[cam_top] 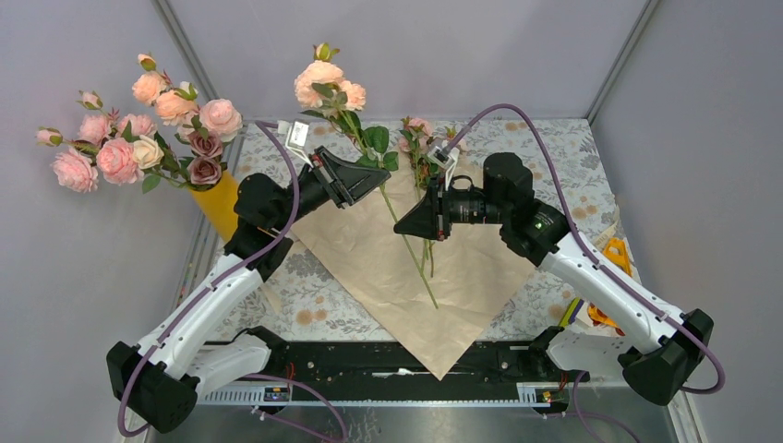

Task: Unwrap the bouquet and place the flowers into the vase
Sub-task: Insert the fake flower into the vase.

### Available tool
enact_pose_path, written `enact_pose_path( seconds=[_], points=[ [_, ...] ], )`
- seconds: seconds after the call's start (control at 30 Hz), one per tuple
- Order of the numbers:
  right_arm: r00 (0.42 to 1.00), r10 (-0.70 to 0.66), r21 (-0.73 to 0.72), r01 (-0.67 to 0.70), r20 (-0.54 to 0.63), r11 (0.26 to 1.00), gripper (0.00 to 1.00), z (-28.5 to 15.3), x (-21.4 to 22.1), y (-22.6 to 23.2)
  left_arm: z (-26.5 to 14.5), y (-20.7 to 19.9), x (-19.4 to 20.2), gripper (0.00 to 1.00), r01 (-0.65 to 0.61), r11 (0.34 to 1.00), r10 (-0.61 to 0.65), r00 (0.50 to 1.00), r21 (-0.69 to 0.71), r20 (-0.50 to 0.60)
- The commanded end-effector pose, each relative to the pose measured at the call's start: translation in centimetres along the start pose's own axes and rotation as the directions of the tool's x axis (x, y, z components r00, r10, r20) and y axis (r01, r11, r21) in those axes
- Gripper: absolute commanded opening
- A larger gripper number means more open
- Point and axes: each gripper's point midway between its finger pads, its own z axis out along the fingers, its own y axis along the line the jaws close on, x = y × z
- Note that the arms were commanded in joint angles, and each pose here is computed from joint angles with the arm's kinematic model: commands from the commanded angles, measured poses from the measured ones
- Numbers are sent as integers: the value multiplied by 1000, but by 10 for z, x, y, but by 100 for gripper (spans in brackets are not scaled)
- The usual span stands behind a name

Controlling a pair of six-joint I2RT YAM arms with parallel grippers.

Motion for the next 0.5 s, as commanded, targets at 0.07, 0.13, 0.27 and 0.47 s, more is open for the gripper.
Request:
enact_pose_path(
  seconds=[0.07,0.13,0.27,0.47],
  points=[
    [998,-54,8,53,33,999,0,0,-16,6,-1,-13,-13,5,-41,999,40,998,24,41],
    [998,-53,20,53,36,998,0,0,-17,5,-1,-11,-12,0,-39,999,39,998,12,40],
    [998,-54,41,52,42,998,0,-1,-19,2,-1,-8,-11,0,-51,999,51,998,-1,33],
    [996,-62,85,57,56,995,22,-5,-20,-3,-4,-6,-12,0,-122,992,122,992,-25,19]
  ],
)
